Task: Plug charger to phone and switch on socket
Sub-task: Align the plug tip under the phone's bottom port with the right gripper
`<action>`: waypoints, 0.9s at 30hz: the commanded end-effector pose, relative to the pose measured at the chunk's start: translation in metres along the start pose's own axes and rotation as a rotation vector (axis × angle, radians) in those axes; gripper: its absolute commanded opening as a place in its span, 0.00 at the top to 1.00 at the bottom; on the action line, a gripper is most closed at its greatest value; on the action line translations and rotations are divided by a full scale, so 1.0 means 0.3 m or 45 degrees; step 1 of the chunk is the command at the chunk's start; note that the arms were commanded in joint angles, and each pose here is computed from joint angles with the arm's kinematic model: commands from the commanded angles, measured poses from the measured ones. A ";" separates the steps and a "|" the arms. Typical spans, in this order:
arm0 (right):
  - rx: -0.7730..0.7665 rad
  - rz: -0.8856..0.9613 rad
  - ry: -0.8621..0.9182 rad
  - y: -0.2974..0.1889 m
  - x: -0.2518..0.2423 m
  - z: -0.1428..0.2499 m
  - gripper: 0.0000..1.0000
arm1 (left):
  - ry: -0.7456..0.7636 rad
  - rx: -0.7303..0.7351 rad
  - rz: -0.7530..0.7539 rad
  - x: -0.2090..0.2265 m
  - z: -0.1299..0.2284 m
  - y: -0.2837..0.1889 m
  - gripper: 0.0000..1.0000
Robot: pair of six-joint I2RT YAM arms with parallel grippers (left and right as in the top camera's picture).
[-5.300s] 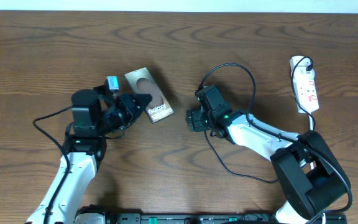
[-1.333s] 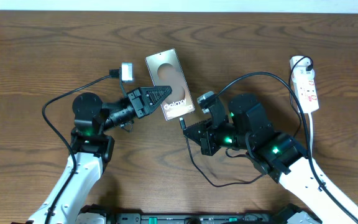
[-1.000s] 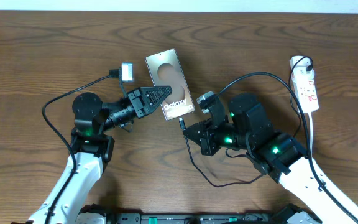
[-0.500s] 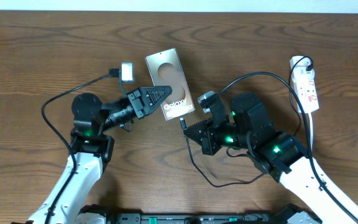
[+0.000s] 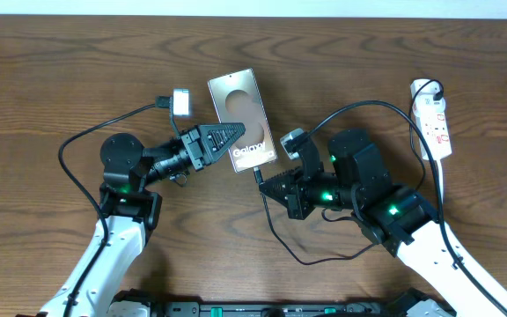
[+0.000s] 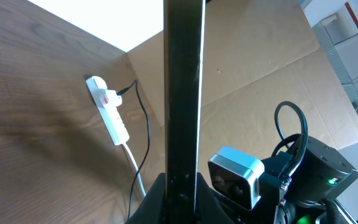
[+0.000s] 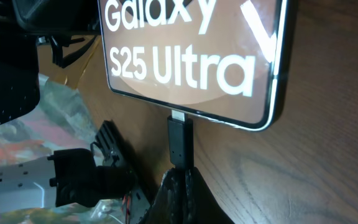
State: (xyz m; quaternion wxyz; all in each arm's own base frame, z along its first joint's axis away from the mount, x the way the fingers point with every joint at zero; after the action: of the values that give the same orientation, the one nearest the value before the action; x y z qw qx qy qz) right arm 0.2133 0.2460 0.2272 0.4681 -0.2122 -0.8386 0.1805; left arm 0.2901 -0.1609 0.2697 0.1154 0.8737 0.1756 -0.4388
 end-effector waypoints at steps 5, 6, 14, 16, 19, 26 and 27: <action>-0.011 -0.041 -0.028 -0.022 0.030 -0.007 0.99 | 0.088 -0.008 0.040 -0.046 -0.030 0.004 0.93; -0.016 -0.043 -0.033 -0.027 0.034 -0.008 0.99 | 0.087 -0.008 0.040 -0.046 -0.030 0.004 0.93; -0.083 0.004 -0.057 -0.065 0.042 -0.020 0.99 | 0.086 -0.007 0.041 -0.047 -0.030 0.005 0.92; -0.076 0.015 -0.049 -0.064 0.036 -0.015 0.99 | 0.078 -0.007 0.041 -0.046 -0.030 0.005 0.92; -0.070 0.043 -0.036 -0.063 0.023 -0.009 0.99 | 0.077 -0.007 0.040 -0.046 -0.030 0.005 0.93; -0.068 0.047 -0.043 -0.063 0.022 -0.007 0.99 | 0.057 -0.007 0.040 -0.046 -0.030 0.005 0.93; -0.068 0.047 -0.043 -0.063 0.022 -0.008 0.99 | 0.053 -0.008 0.040 -0.046 -0.030 0.005 0.93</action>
State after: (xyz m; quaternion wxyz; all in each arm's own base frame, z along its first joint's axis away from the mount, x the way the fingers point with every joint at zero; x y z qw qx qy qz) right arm 0.2069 0.2347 0.2378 0.4552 -0.2351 -0.8410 0.1737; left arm 0.2901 -0.1609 0.2697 0.1155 0.8733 0.1755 -0.4396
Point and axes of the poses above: each gripper's point midway between its finger pads, its own y axis out along the fingers, its own x axis along the line the jaws close on, z = x × y, the point moved 3 cm from there along -y, back along the fingers, and after that the axes turned 7 degrees about y, right-handed, at the moved point
